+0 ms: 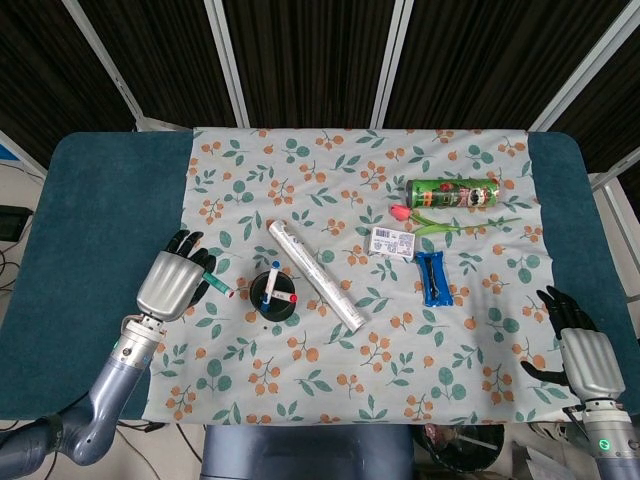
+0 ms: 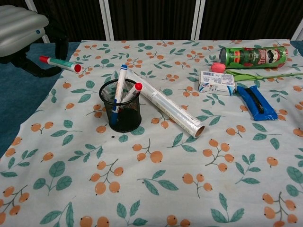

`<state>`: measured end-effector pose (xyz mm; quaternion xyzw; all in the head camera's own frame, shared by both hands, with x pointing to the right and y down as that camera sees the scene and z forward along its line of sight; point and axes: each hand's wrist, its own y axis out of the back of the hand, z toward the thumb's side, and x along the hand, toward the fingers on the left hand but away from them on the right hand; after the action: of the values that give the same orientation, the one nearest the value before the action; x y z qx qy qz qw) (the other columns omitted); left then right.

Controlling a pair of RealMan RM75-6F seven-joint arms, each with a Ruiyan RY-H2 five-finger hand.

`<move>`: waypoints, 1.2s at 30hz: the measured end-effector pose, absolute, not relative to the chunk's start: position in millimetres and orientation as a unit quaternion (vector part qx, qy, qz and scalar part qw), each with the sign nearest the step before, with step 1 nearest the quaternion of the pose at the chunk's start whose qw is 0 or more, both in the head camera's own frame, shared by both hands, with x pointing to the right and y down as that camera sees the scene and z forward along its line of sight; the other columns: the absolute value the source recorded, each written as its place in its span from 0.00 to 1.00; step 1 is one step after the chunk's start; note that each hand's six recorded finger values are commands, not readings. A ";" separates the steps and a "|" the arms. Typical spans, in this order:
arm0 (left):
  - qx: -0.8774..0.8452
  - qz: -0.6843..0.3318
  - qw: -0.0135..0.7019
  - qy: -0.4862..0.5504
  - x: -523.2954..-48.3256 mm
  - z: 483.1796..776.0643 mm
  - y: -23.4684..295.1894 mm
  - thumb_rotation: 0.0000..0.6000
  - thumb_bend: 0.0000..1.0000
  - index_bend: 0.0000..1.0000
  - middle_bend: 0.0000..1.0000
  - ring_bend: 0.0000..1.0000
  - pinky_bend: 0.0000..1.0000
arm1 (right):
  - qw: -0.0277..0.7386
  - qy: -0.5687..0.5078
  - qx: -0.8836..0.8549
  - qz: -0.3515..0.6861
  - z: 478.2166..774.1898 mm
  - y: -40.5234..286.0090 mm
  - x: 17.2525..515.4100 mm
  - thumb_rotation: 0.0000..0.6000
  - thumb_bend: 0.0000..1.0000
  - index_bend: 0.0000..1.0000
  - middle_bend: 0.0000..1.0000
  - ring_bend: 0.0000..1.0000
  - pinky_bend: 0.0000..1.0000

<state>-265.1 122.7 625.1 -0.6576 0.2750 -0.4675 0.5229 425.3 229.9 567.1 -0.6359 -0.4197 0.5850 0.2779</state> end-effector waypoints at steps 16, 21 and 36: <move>-0.741 -0.414 0.394 0.353 -230.4 624.0 127.0 1.00 0.31 0.57 0.50 0.18 0.20 | 0.273 -0.421 -0.638 0.585 567.6 229.4 425.4 1.00 0.20 0.03 0.00 0.00 0.18; -0.792 -0.364 0.284 0.399 -200.7 618.9 130.6 1.00 0.31 0.57 0.50 0.18 0.20 | 0.270 -0.421 -0.638 0.585 568.0 229.3 426.0 1.00 0.20 0.03 0.00 0.00 0.18; -0.831 -0.332 0.147 0.422 -161.4 628.3 129.3 1.00 0.30 0.57 0.49 0.18 0.20 | 0.263 -0.424 -0.639 0.585 568.0 229.1 427.0 1.00 0.20 0.03 0.00 0.00 0.18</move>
<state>-161.4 129.3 628.3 -0.8307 0.4224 -0.3315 0.1470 427.0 229.1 568.0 -0.6392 -0.4241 0.5854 0.2625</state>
